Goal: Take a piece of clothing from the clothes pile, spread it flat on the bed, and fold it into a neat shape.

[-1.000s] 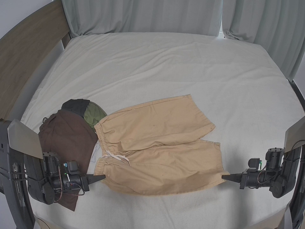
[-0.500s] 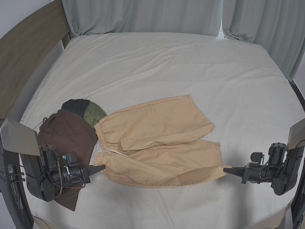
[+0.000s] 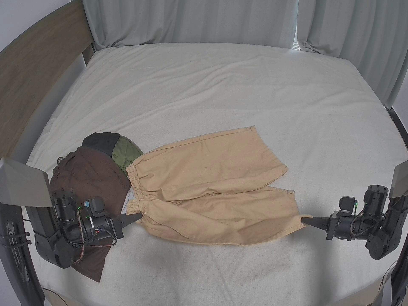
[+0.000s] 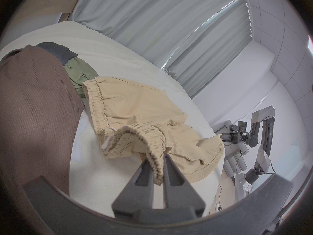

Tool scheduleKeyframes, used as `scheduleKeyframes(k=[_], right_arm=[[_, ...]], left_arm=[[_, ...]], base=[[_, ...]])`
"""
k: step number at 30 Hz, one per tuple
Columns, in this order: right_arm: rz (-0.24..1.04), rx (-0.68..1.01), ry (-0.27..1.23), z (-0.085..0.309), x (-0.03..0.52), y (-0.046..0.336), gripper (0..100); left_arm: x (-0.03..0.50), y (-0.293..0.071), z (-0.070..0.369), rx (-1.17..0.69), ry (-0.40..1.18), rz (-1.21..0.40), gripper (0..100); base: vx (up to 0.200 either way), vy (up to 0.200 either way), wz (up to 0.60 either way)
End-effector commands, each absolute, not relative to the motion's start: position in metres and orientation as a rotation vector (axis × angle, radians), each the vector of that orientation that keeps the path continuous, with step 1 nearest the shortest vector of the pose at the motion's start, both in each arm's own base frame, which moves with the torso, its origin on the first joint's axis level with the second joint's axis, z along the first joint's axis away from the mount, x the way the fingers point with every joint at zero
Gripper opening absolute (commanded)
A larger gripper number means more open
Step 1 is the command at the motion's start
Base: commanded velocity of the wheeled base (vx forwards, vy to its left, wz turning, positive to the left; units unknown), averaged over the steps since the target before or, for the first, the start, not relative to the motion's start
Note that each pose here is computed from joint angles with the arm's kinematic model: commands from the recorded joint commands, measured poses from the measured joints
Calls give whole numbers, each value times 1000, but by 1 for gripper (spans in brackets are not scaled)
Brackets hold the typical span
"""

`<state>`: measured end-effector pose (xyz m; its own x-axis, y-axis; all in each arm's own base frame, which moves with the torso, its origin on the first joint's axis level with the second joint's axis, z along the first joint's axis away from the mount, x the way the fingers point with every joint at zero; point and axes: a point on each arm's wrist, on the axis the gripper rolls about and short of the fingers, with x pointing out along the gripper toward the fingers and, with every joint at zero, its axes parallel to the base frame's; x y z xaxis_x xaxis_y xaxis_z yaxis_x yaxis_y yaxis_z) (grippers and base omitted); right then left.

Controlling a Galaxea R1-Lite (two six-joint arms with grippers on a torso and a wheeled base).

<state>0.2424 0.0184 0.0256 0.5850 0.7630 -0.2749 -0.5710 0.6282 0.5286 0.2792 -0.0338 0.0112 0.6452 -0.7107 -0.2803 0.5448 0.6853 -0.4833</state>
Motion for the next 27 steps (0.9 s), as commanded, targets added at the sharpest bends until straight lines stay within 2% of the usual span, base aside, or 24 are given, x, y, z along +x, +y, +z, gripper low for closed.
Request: scheduleKeyframes(k=[1,27], right_arm=[[812,397,485,33,242,19,0],[822,406,416,58,235,20,0]], left_arm=[[279,-35,16,-365,457,-722,0],[276,-37,25,-361,436,-728,0]], base=[[0,0,0],[0,0,0]])
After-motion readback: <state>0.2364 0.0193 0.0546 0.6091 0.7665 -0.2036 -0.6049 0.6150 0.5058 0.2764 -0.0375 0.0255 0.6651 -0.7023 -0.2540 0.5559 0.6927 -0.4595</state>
